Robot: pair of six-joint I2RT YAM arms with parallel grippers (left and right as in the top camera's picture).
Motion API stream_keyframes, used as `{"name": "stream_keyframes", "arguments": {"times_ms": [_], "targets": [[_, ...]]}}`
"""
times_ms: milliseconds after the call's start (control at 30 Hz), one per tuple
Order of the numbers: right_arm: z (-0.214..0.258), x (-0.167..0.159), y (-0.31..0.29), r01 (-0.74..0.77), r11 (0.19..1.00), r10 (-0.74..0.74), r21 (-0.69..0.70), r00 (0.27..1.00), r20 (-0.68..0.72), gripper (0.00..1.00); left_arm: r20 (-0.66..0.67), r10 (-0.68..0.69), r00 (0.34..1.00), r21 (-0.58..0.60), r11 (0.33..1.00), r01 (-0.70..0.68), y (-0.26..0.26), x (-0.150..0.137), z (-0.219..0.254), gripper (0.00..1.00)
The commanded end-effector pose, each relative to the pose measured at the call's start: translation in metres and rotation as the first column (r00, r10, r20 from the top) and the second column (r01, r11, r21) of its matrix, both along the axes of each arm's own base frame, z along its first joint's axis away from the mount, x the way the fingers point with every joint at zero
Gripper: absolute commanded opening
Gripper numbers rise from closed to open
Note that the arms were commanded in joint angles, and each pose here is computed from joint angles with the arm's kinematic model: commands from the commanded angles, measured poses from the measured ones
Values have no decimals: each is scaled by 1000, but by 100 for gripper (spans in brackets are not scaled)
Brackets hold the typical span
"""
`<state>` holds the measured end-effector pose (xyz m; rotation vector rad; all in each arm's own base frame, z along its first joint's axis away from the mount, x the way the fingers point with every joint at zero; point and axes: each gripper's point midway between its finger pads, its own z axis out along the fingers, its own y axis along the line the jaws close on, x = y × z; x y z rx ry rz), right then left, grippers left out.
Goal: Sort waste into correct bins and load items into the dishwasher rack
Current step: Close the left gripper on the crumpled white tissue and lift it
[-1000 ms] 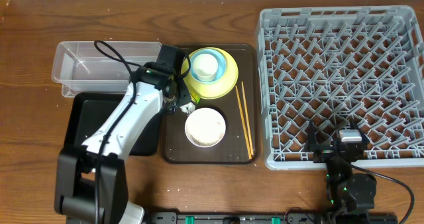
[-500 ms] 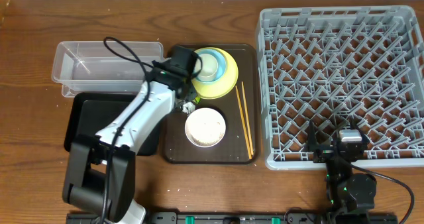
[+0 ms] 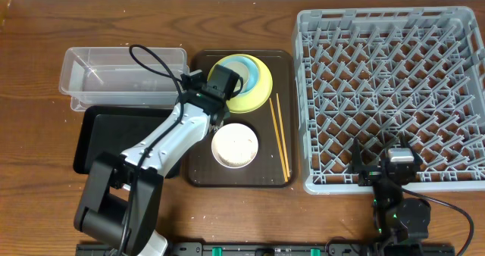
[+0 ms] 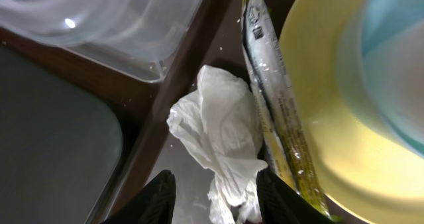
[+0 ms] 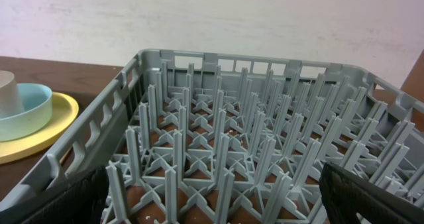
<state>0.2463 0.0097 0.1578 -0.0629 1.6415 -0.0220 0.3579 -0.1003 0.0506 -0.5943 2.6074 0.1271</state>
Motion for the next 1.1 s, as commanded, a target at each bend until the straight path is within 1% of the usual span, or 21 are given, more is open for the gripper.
{"name": "stream_keyframes", "arguments": {"times_ms": [0, 400, 700, 900, 933, 1067], "targets": [[0, 0, -2, 6, 1000, -6, -12, 1000, 1, 99, 4, 19, 1000, 28, 999, -19, 8, -2, -8, 43], [0, 0, -2, 6, 1000, -6, -11, 1000, 2, 99, 34, 20, 999, 13, 1000, -20, 5, 2, -13, 43], [0, 0, -2, 6, 1000, -6, -11, 1000, 1, 99, 8, 27, 1000, 26, 999, -27, 7, 5, -33, 43], [0, 0, -2, 6, 1000, -6, -11, 1000, 2, 99, -30, 49, 998, 43, 998, -47, 16, 4, -49, 47], [0, 0, -2, 6, 1000, -6, -11, 1000, 1, 99, -35, 50, 998, 45, 998, -49, 17, 3, -51, 46], [0, 0, -2, 6, 1000, -6, -12, 1000, 2, 99, -41, 47, 998, 42, 998, -45, 16, 2, -51, 36]]}}
